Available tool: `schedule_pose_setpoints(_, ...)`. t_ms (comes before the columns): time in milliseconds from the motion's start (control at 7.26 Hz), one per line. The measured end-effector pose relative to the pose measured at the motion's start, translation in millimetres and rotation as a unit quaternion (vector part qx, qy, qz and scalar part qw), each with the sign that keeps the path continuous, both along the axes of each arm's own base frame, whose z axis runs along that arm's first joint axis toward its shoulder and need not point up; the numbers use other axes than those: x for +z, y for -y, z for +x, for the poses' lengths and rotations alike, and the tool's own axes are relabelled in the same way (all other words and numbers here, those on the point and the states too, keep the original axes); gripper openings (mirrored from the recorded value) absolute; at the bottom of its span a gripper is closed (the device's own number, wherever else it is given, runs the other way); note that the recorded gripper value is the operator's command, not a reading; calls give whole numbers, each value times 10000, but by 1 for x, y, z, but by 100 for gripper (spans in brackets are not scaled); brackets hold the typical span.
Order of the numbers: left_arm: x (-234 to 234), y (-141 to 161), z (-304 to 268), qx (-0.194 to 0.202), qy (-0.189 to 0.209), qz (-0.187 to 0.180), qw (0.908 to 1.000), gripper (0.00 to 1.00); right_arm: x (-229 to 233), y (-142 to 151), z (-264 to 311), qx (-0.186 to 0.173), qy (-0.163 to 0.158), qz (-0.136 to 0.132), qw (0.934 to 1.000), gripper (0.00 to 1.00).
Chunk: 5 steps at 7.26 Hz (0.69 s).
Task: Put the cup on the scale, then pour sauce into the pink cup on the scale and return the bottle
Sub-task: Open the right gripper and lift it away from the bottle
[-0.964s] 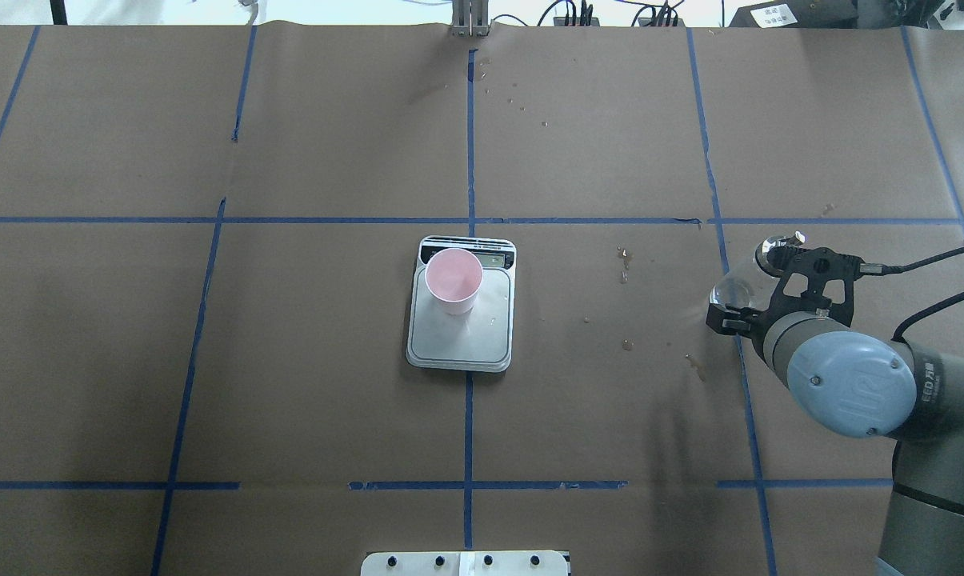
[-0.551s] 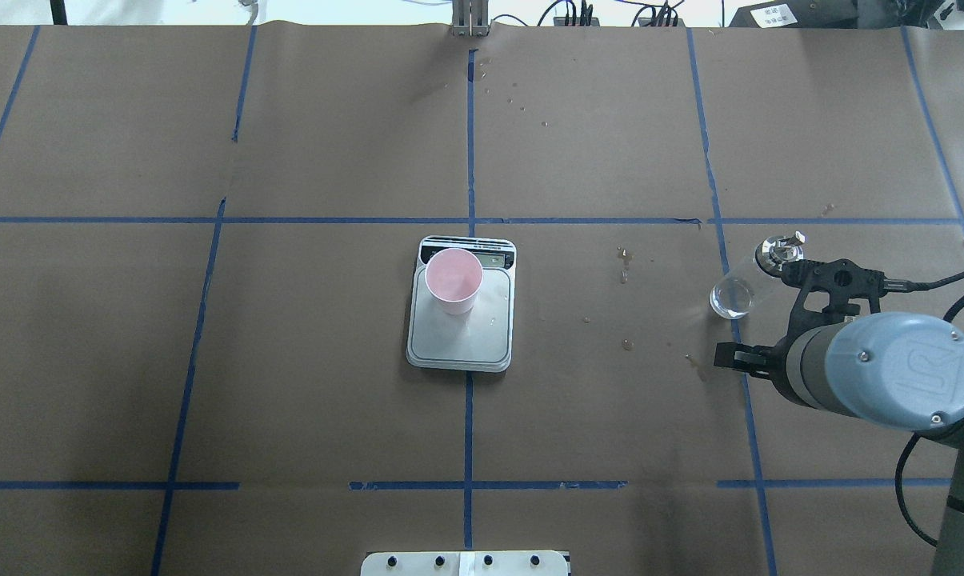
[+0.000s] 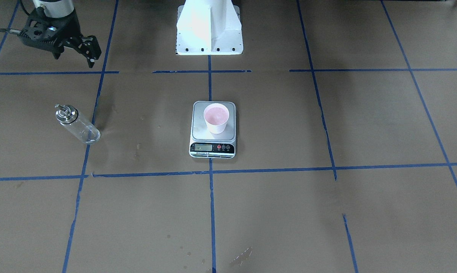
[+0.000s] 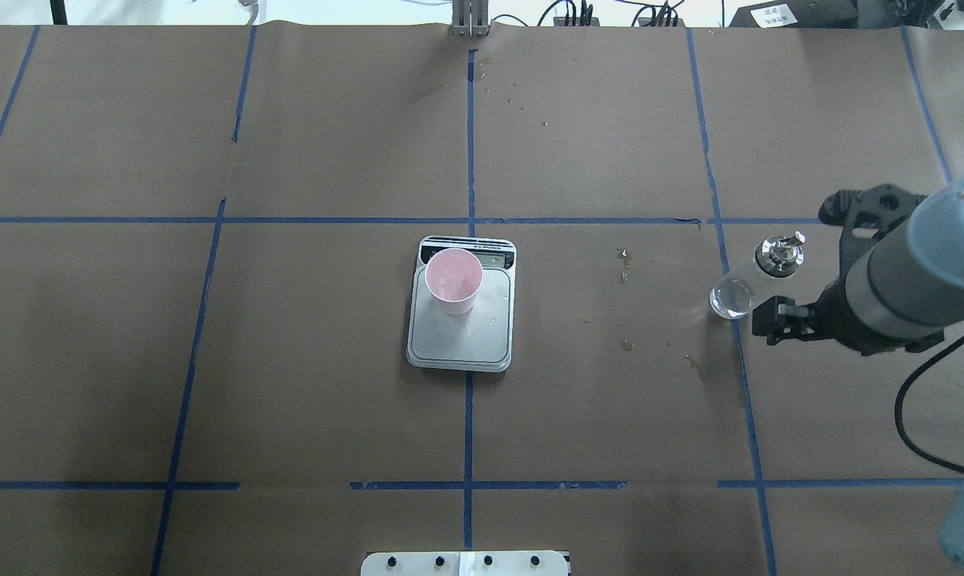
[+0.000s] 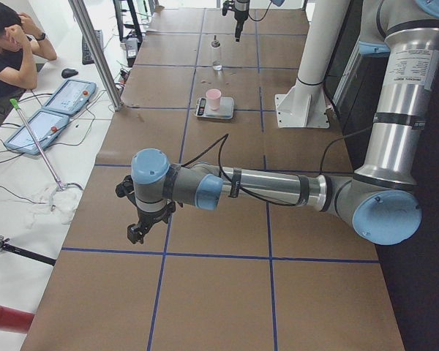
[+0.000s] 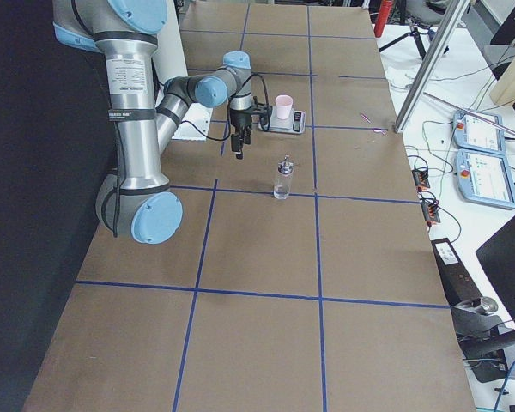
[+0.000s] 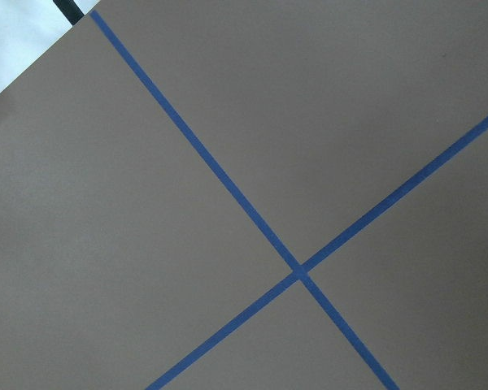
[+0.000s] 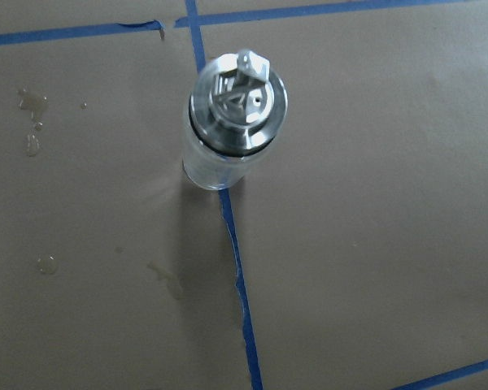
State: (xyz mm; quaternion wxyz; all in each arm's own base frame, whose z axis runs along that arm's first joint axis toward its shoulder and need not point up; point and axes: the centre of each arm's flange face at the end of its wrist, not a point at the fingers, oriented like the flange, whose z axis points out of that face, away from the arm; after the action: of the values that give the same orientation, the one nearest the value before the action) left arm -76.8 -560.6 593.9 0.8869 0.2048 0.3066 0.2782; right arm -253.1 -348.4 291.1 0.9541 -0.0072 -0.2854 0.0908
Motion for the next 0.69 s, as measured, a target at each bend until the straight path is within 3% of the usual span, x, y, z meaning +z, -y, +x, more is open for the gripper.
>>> schedule_pose_setpoints(413,-4,2,0,0,0,42,10000,100,-19,57,90,-609,189,146,9979,100)
schedule_pose_setpoints(688,-7,3,0,2,0,62,10000,100,5,103,163,-1051,460,403,9926,100)
